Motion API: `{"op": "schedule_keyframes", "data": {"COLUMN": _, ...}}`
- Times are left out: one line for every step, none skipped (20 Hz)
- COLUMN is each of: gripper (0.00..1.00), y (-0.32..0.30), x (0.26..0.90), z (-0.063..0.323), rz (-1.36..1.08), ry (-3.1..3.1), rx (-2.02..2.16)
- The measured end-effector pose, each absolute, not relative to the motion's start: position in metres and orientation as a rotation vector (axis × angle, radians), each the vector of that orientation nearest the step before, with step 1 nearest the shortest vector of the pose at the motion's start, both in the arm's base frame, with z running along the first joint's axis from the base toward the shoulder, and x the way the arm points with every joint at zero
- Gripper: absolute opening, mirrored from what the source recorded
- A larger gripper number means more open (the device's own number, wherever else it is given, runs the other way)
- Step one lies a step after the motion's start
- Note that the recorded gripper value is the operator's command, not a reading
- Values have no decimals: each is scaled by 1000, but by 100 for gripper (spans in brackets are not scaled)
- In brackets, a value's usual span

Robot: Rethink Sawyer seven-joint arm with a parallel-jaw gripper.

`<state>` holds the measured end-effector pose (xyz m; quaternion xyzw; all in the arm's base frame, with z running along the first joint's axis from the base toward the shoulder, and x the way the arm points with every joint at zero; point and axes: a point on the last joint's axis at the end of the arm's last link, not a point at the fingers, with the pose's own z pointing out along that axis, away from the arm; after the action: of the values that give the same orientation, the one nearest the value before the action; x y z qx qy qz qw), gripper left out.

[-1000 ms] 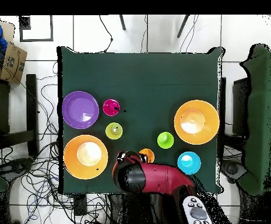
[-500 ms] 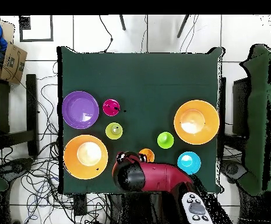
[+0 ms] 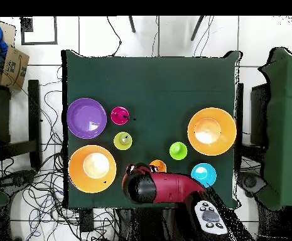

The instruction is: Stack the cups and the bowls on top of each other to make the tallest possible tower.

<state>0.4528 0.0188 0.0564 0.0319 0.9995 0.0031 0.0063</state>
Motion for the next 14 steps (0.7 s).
{"op": "schedule_keyframes", "data": {"gripper": 100, "y": 19, "x": 450, "z": 54, "rz": 10, "ry": 3134, "rx": 86}}
{"op": "schedule_keyframes", "data": {"gripper": 100, "y": 19, "x": 449, "z": 53, "rz": 10, "ry": 3136, "rx": 83}}
{"op": "schedule_keyframes", "data": {"gripper": 100, "y": 18, "x": 448, "z": 52, "rz": 10, "ry": 3138, "rx": 79}}
{"op": "schedule_keyframes", "data": {"gripper": 100, "y": 18, "x": 447, "z": 52, "rz": 10, "ry": 3139, "rx": 74}}
{"op": "schedule_keyframes", "data": {"gripper": 100, "y": 16, "x": 446, "z": 51, "rz": 8, "ry": 3141, "rx": 70}}
{"op": "schedule_keyframes", "data": {"gripper": 100, "y": 14, "x": 444, "z": 50, "rz": 6, "ry": 3143, "rx": 62}}
{"op": "schedule_keyframes", "data": {"gripper": 100, "y": 12, "x": 444, "z": 50, "rz": 4, "ry": 3143, "rx": 60}}
{"op": "schedule_keyframes", "data": {"gripper": 100, "y": 10, "x": 443, "z": 50, "rz": 2, "ry": 3142, "rx": 57}}
{"op": "schedule_keyframes", "data": {"gripper": 100, "y": 5, "x": 441, "z": 50, "rz": -3, "ry": 3143, "rx": 55}}
{"op": "schedule_keyframes", "data": {"gripper": 100, "y": 3, "x": 441, "z": 50, "rz": -5, "ry": 3143, "rx": 55}}
{"op": "schedule_keyframes", "data": {"gripper": 100, "y": 2, "x": 440, "z": 50, "rz": -6, "ry": 3143, "rx": 55}}
{"op": "schedule_keyframes", "data": {"gripper": 100, "y": -1, "x": 439, "z": 50, "rz": -9, "ry": 3143, "rx": 54}}
{"op": "schedule_keyframes", "data": {"gripper": 100, "y": -3, "x": 438, "z": 49, "rz": -10, "ry": 3143, "rx": 54}}
{"op": "schedule_keyframes", "data": {"gripper": 100, "y": -6, "x": 437, "z": 49, "rz": -14, "ry": 3144, "rx": 53}}
